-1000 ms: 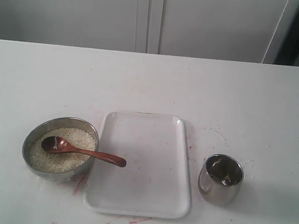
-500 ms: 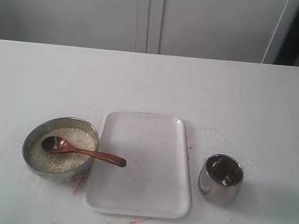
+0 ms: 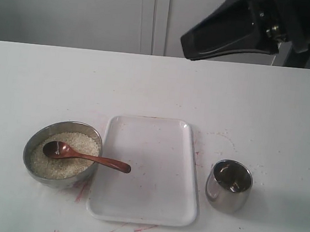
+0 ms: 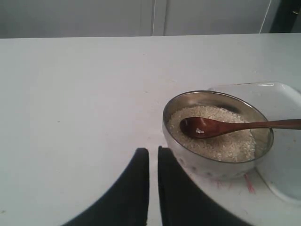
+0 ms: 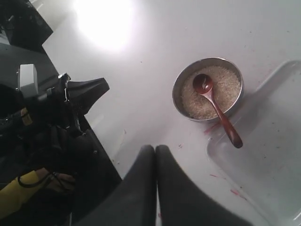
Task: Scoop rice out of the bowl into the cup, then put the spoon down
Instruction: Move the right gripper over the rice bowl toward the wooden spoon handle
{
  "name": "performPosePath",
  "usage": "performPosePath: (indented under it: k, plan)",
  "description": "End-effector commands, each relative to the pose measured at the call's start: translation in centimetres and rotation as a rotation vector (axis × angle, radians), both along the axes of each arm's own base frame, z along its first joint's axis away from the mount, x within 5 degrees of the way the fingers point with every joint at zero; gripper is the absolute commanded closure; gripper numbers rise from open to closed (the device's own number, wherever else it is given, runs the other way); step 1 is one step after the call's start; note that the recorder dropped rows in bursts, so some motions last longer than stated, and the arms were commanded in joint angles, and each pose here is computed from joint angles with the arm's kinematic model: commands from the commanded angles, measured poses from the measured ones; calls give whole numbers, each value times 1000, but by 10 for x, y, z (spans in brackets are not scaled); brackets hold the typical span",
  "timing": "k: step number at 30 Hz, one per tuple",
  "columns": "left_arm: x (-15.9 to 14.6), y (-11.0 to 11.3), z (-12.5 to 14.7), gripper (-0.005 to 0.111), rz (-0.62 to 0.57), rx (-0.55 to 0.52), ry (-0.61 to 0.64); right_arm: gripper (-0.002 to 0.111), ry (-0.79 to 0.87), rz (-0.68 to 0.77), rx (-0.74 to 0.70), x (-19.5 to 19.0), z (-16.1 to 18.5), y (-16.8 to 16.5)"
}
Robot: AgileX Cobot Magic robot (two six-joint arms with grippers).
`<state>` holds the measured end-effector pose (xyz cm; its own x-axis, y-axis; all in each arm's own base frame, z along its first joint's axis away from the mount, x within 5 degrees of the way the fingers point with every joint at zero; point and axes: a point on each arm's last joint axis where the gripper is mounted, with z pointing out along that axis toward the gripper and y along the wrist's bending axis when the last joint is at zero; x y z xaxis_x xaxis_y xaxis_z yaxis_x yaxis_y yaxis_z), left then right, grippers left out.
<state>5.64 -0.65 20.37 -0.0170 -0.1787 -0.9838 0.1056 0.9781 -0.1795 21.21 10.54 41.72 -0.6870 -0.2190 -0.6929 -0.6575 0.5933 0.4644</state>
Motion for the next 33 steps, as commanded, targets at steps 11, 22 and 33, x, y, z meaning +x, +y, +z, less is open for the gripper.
performPosePath:
  k: [11,22,33]
  plan:
    - [0,0,3,92,2,-9,-9,108,246,42,-52,26,-70,11]
    - [0,0,3,92,2,-9,-9,108,8,468,-79,21,-96,58]
    - [0,0,3,92,2,-9,-9,108,-280,534,-563,17,-116,85]
